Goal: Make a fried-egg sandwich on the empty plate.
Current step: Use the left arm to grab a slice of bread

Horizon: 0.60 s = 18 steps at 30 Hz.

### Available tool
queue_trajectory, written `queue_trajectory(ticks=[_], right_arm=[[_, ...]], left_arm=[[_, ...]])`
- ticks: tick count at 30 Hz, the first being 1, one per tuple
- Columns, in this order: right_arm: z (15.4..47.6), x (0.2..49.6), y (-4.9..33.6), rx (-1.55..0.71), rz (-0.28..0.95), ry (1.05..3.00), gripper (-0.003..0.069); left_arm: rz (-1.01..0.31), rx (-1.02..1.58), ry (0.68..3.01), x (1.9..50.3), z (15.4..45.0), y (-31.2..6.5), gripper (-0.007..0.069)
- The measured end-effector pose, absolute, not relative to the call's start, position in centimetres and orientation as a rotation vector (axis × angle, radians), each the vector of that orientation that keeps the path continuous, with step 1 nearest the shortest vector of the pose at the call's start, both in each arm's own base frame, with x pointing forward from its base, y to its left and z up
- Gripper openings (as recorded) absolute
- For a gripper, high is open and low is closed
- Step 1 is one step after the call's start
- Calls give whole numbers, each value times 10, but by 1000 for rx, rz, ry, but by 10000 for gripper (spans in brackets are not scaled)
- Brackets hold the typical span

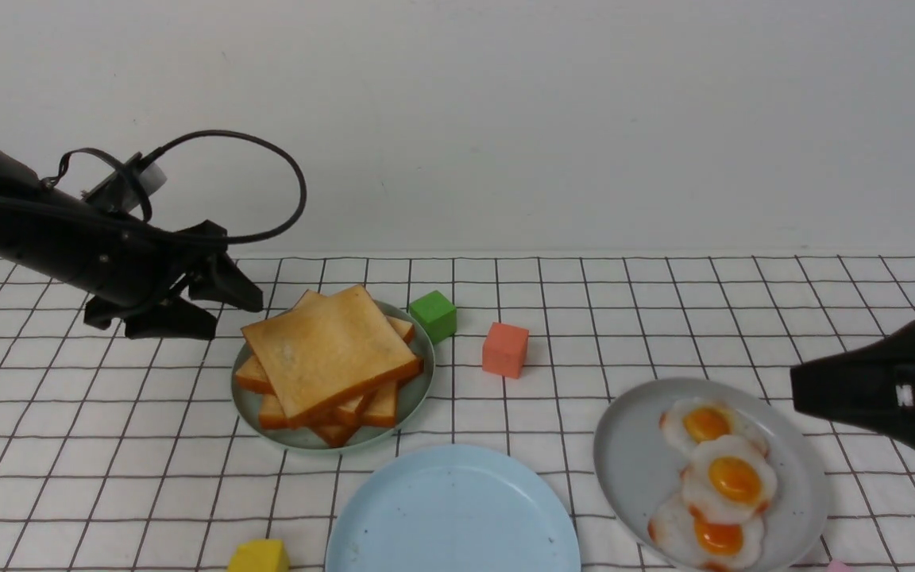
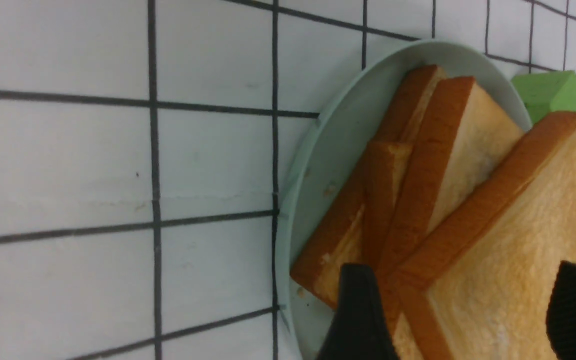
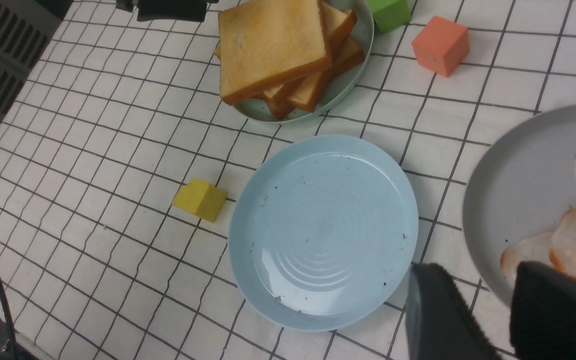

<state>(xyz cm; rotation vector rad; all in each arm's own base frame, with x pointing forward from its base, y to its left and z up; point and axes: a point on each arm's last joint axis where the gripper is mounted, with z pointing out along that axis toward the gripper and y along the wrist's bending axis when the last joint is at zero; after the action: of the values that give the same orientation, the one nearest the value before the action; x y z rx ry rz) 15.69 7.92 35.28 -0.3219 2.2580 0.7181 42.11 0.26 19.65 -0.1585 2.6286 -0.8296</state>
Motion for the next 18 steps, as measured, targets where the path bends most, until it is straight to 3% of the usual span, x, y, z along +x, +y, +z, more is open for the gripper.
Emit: queue_trajectory(ticks=[11, 14, 15, 18], right_arm=[[352, 156, 80, -326, 725, 2266, 249], [352, 156, 80, -326, 726, 2267, 249], [352, 156, 80, -326, 726, 2267, 249], [352, 156, 80, -326, 728, 2267, 249]], left_arm=[[-964, -65, 2600, 429, 171, -4, 459], [-970, -54, 2604, 430, 164, -5, 367], [-971, -53, 2604, 430, 164, -5, 367], [-972, -47, 2595, 430, 165, -4, 217]])
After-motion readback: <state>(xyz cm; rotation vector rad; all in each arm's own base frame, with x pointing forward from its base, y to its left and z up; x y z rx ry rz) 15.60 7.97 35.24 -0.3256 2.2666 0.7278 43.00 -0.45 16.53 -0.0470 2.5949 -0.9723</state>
